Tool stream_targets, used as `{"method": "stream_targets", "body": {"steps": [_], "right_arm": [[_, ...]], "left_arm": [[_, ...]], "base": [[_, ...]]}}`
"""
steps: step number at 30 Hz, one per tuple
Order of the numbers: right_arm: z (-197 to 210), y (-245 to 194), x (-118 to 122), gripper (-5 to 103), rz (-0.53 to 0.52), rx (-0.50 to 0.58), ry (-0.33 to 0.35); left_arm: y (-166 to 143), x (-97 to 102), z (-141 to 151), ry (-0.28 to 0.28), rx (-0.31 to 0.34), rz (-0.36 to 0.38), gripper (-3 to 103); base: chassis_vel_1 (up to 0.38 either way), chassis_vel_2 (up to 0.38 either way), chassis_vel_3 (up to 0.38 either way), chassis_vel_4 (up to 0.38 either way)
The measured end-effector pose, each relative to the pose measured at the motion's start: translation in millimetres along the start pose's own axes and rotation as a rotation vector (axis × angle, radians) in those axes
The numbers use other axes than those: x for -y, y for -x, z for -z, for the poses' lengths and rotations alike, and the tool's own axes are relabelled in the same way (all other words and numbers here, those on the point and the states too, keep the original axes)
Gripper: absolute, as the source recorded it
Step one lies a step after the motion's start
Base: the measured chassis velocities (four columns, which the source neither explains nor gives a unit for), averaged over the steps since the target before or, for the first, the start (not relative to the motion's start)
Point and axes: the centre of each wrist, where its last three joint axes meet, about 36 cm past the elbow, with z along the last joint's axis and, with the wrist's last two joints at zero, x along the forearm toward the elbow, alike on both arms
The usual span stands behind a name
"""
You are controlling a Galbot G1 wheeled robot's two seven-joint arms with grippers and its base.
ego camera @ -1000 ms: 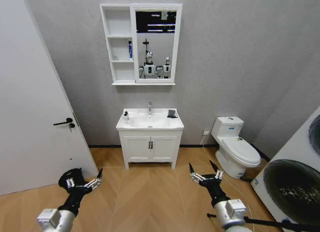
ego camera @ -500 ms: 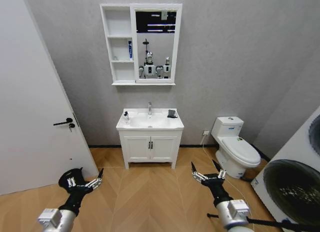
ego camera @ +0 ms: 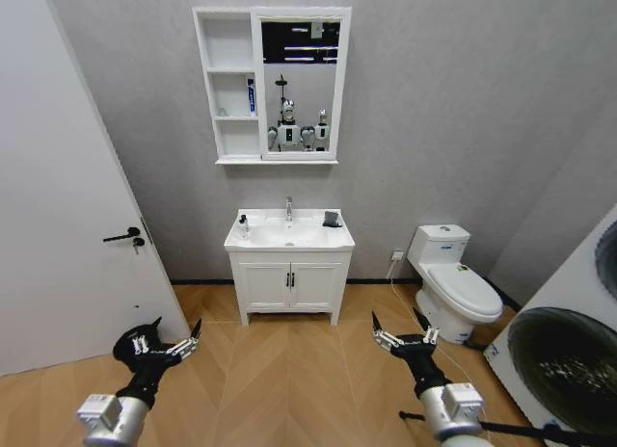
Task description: Move facial cleanser and shampoo from washbasin to cabinet, then wipe washbasin with towel.
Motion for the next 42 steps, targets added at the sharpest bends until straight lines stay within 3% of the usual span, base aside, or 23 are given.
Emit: {"method": "stream_targets", "body": {"steps": [19, 42], "right_arm": [[-1.3, -1.6, -1.6, 100, 0.005, -0.004, 0.004], [-8.2, 2.1, -1.0, 100, 0.014, -0.009, 0.001]], "left_arm": [[-6.4, 2.1, -8.5, 0.001, -0.006, 0.000, 100], [-4.2, 4.3, -9.8, -0.001, -0.002, 0.007, 100]], "base": [[-0.139, 0.135, 0.139, -0.134], [-0.322, 0.326, 0.320, -0.330]]}}
